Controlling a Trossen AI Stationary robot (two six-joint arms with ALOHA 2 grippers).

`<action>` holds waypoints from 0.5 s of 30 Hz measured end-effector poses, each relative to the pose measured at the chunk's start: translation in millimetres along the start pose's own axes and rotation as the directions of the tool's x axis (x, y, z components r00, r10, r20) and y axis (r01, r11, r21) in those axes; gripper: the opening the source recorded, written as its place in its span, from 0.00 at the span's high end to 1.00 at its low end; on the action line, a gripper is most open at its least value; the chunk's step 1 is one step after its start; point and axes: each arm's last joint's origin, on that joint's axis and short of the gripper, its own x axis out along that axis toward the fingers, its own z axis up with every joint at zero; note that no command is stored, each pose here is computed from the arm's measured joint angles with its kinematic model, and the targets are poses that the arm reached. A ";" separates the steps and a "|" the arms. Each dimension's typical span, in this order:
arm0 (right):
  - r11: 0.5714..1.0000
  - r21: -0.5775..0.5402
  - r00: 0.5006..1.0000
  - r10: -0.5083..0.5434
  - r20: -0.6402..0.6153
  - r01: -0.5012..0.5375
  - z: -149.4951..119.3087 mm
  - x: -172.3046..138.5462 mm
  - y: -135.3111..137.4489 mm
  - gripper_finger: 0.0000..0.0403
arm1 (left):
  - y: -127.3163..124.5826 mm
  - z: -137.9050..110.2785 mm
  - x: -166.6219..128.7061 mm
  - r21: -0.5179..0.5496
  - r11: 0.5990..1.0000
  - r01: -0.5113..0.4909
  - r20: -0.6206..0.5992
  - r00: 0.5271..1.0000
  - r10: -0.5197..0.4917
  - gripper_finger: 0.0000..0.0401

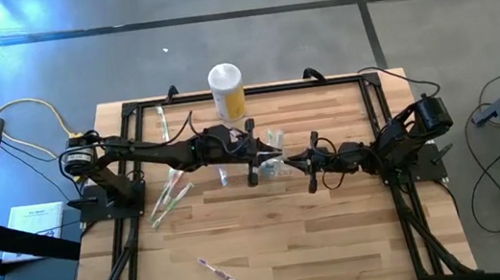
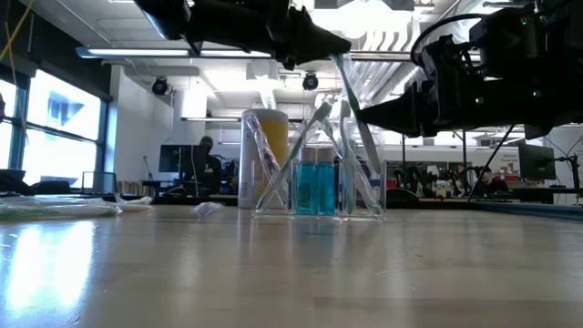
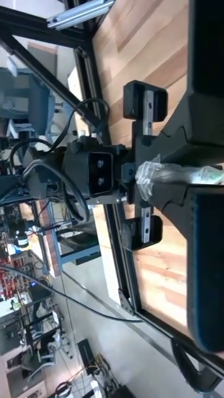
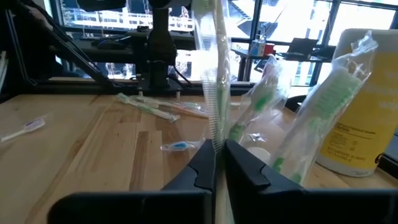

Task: Pick & Place toothbrushing station
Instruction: Put the green toothbrush into the right section of the transparent organizer

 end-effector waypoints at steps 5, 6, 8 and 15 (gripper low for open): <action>1.000 -0.002 1.000 0.001 -0.022 -0.001 -2.1 0.0 0.1 0.92 | -0.3 -1.0 0.0 -0.001 1.000 0.003 -0.011 1.000 -0.003 0.94; 1.000 0.011 1.000 0.002 -0.023 -0.001 -2.3 0.0 0.1 0.90 | -0.3 -1.1 0.0 -0.001 1.000 0.003 -0.011 1.000 -0.003 0.94; 0.999 0.033 1.000 -0.003 -0.024 0.004 -2.3 0.1 0.0 0.87 | -0.4 -1.3 0.0 -0.002 1.000 0.003 -0.013 1.000 -0.003 0.96; 0.997 0.041 0.997 -0.067 -0.042 0.069 -3.9 -0.1 -1.5 0.64 | -1.0 -5.2 -0.1 -0.005 1.000 0.011 -0.053 0.999 -0.011 0.96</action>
